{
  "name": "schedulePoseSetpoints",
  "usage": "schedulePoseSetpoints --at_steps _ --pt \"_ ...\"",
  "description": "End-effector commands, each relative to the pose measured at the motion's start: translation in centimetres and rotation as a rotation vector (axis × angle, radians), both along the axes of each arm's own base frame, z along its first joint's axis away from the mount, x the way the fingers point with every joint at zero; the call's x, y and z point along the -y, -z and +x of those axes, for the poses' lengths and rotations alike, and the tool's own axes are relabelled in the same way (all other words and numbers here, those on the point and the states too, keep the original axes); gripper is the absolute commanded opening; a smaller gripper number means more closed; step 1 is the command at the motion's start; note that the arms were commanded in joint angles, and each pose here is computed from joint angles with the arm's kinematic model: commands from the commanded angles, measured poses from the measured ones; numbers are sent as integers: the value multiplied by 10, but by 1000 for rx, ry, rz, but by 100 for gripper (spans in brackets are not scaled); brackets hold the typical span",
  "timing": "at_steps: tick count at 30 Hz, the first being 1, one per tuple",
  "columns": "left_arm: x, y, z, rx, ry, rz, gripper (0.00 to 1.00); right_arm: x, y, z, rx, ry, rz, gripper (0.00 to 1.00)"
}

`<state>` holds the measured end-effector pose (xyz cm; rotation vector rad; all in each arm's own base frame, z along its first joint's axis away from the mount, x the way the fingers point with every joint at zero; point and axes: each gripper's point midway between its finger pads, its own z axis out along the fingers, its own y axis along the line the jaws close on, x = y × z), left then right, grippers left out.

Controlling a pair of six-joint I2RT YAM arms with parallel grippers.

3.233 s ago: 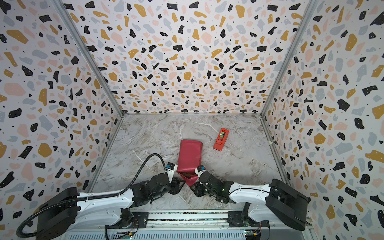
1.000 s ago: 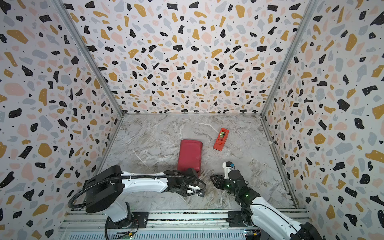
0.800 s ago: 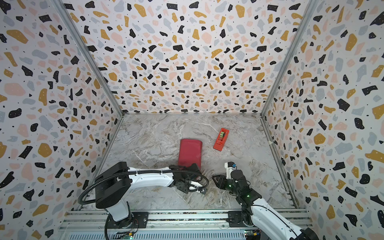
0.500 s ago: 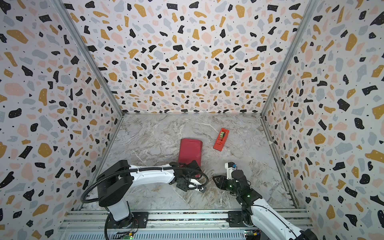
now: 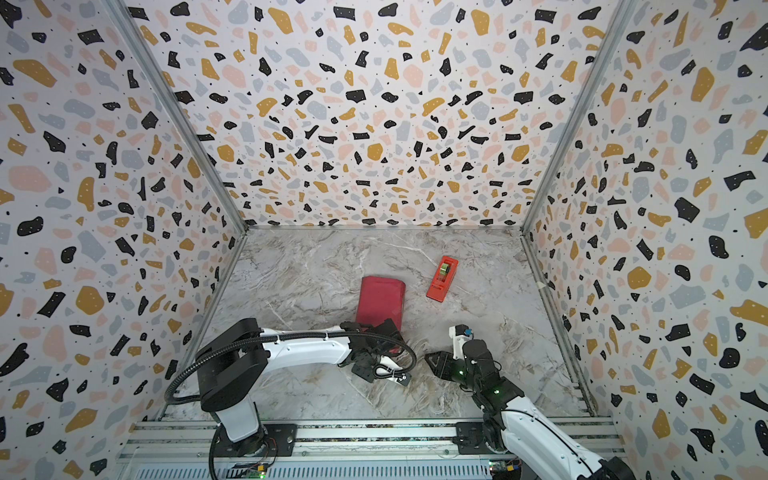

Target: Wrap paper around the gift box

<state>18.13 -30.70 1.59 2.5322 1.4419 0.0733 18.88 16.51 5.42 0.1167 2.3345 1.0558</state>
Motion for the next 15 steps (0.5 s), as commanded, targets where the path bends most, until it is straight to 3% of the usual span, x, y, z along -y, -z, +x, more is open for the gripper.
schedulePoseSetpoints --at_steps 1,9,11,15 --pt "-54 47 -20 -109 -5 236 27 0 -2 0 9 -6 4 35" --pt "-41 43 -15 -119 -32 170 6 -1 -3 -1 11 -11 4 35" --pt "-32 35 -11 -110 -44 115 0 -1 -2 -1 9 -14 2 34" --pt "-11 7 -2 -99 -79 -53 0 -3 -1 -3 6 -34 -5 34"
